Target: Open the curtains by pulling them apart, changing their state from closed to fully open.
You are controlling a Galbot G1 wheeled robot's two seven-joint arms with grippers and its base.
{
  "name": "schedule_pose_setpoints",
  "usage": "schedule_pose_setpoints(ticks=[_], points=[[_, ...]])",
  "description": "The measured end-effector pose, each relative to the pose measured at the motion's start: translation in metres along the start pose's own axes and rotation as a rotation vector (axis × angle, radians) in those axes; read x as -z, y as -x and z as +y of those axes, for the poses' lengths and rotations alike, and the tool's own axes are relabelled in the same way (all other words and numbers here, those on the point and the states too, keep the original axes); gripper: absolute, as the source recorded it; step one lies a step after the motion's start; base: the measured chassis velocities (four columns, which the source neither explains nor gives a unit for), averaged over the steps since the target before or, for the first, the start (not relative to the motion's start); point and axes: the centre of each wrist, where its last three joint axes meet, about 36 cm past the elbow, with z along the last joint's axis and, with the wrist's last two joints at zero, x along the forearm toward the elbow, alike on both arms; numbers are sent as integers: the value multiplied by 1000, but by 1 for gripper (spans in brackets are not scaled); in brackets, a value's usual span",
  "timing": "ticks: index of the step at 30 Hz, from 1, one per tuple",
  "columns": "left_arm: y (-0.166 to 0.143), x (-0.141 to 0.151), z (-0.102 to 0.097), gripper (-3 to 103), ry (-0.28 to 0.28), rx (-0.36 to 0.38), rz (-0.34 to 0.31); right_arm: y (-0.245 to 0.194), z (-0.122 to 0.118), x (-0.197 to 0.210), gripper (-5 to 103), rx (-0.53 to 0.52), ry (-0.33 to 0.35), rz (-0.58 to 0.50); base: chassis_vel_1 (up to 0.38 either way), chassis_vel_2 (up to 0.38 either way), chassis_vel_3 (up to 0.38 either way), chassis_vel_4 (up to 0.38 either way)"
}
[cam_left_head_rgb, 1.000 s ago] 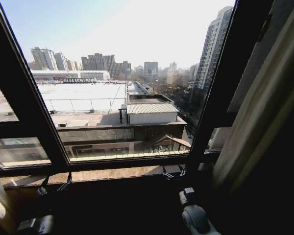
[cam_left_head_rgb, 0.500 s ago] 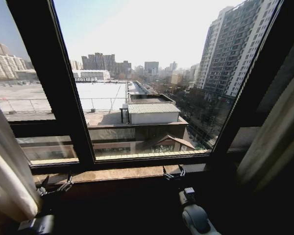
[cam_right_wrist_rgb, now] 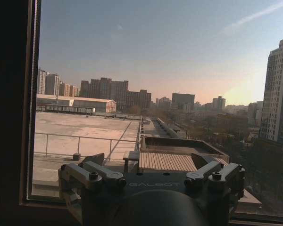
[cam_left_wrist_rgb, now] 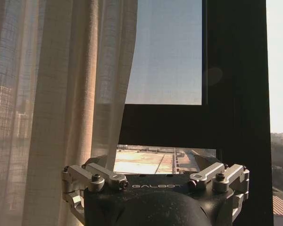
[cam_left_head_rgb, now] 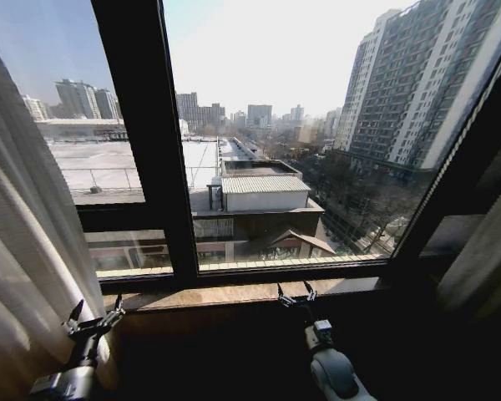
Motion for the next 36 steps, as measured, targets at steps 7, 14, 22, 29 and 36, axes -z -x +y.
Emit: schedule_pose_setpoints(ticks=[7,14,22,29,36], points=[[0,0,0,100,0,0,0,0,0,0,100,0,0,0,354,344,-372,-332],[0,0,0,100,0,1,0,0,0,0,100,0,0,0,158,137,-147,-165],[0,0,0,100,0,0,0,0,0,0,100,-1,-1,0,-29,-37,45,39],[0,0,0,100,0,0,0,0,0,0,100,0,0,0,-3,-9,3,5],[0,0,0,100,0,0,0,0,0,0,100,0,0,0,23,7,-9,-13]])
